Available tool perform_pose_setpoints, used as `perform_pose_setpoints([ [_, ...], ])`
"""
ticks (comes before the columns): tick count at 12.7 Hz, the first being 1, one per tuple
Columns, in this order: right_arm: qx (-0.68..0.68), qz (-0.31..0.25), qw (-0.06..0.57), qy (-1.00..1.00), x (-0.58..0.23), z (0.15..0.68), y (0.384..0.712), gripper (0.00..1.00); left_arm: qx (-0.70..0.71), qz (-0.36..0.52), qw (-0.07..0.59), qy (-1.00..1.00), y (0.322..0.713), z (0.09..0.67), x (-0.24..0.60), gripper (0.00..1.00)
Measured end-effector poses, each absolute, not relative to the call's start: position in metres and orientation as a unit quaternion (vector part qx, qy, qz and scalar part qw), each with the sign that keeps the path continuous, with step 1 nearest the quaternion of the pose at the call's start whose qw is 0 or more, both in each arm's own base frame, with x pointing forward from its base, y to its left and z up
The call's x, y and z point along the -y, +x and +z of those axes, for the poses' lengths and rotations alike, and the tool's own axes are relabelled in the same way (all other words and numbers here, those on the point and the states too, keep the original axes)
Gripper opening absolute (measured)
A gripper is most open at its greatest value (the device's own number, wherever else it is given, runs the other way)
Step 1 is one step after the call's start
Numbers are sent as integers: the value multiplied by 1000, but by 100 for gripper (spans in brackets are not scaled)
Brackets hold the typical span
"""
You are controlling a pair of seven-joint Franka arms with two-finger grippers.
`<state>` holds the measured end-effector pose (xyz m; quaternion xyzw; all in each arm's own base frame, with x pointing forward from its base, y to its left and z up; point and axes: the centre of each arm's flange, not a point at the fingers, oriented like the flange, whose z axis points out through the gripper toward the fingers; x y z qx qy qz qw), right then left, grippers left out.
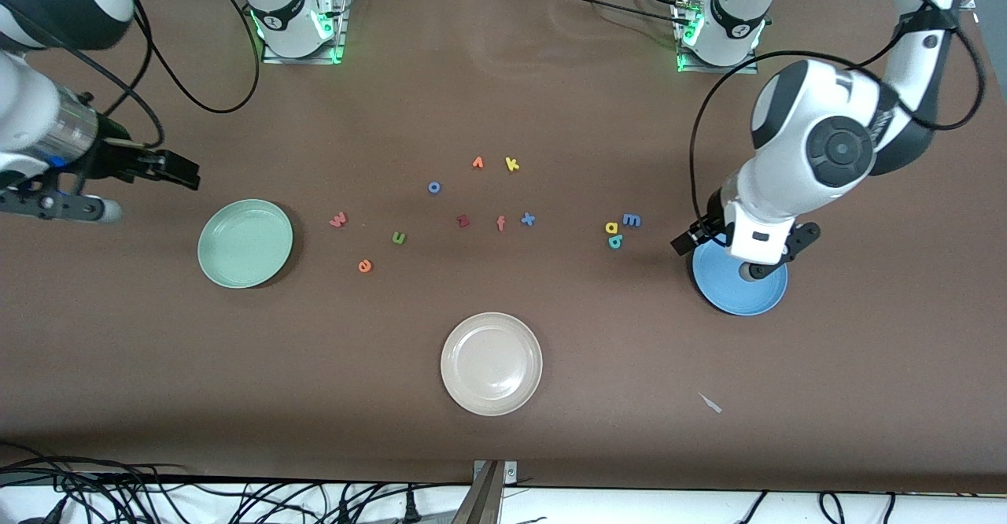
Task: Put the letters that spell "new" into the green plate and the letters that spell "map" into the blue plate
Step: 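Reach the pink w and blue m with the right and left grippers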
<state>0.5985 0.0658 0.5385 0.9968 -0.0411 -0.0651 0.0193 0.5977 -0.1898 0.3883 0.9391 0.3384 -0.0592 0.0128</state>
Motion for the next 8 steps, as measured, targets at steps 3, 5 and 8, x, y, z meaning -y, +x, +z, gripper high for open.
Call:
perform_pose_setpoints([
  [3, 36, -114, 28, 992, -78, 473, 615, 100, -423, -43, 25, 905, 579, 341, 202, 100],
  [5, 42, -141, 4, 989, -86, 440, 621, 100, -480, -37, 32, 876, 566, 317, 208, 97],
  [8, 72, -133, -6, 988, -91, 418, 627, 100, -530, -39, 34, 846, 543, 289, 220, 91],
])
